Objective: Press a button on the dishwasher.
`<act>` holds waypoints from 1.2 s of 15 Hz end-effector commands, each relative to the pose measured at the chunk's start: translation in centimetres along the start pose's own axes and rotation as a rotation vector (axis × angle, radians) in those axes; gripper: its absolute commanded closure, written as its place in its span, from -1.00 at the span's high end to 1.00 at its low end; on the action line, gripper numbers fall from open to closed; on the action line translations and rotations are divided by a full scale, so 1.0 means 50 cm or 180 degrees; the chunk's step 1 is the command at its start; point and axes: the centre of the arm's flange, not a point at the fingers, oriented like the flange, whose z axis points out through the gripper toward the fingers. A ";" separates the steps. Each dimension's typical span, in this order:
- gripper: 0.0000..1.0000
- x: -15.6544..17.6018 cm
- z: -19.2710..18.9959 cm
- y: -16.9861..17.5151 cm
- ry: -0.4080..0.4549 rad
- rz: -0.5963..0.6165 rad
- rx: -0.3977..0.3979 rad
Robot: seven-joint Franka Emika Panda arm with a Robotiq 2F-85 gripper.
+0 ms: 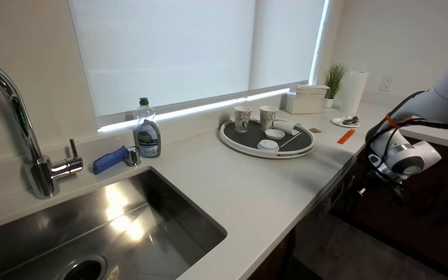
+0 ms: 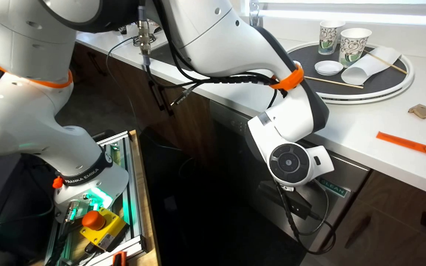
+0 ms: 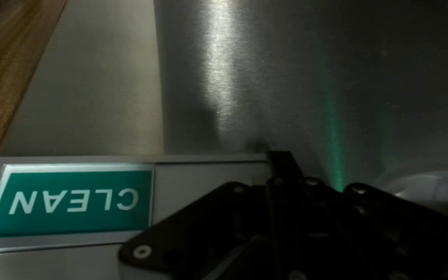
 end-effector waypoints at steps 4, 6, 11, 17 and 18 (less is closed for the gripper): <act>-1.00 0.032 -0.010 -0.032 -0.0128 0.0004 0.0042; -1.00 0.024 -0.021 -0.029 -0.0197 0.0059 0.0042; -1.00 0.018 -0.058 -0.034 -0.0324 0.0183 0.0019; -1.00 -0.027 -0.118 -0.030 -0.0498 0.0471 -0.0269; -0.92 -0.036 -0.130 -0.027 -0.0529 0.0523 -0.0356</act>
